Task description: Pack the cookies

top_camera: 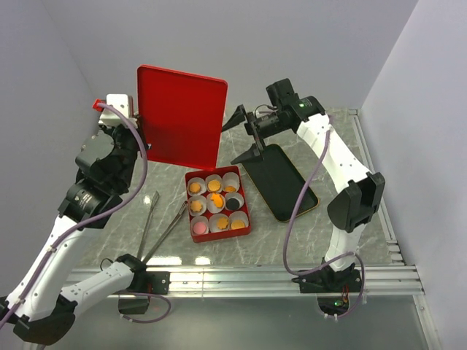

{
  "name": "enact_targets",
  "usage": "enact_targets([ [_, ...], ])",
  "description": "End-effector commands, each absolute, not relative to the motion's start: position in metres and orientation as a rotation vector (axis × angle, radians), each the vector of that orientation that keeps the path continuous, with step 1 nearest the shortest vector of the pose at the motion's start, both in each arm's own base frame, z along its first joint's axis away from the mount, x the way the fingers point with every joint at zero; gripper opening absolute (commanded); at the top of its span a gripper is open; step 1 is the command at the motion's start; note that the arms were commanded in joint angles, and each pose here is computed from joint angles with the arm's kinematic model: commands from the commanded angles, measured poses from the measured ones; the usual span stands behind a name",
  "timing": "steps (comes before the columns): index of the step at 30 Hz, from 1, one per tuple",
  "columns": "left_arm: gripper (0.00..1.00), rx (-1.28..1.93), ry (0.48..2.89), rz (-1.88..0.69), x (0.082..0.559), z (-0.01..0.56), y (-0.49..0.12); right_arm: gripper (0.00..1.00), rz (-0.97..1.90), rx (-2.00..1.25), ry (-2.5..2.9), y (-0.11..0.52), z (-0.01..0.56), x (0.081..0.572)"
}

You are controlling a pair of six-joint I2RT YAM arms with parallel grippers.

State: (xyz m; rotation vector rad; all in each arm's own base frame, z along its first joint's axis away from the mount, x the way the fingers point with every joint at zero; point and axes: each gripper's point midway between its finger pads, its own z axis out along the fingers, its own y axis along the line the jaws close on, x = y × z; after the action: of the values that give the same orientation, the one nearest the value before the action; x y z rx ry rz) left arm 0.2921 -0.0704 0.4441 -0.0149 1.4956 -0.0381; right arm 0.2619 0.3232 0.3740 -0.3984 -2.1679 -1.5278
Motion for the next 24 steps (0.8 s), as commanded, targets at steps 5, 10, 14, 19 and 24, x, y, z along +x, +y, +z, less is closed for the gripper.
enact_targets([
  [5,0.0,-0.119,1.36,-0.066,0.284,0.49,-0.061,1.0,-1.574,-0.336,-2.148,0.317,0.396,0.246],
  [10,0.0,-0.118,1.359,-0.047,0.281,0.489,-0.068,1.0,-1.78,-0.416,-1.988,0.332,0.44,0.253],
  [14,0.0,-0.104,1.374,-0.038,0.283,0.485,-0.082,1.0,-1.827,-0.471,-1.961,0.333,0.465,0.26],
  [19,0.0,-0.077,1.386,-0.021,0.283,0.479,-0.103,1.0,-1.894,-0.483,-1.935,0.333,0.481,0.264],
  [24,0.0,-0.058,1.396,-0.031,0.283,0.474,-0.116,0.93,-1.896,-0.501,-1.916,0.332,0.475,0.264],
])
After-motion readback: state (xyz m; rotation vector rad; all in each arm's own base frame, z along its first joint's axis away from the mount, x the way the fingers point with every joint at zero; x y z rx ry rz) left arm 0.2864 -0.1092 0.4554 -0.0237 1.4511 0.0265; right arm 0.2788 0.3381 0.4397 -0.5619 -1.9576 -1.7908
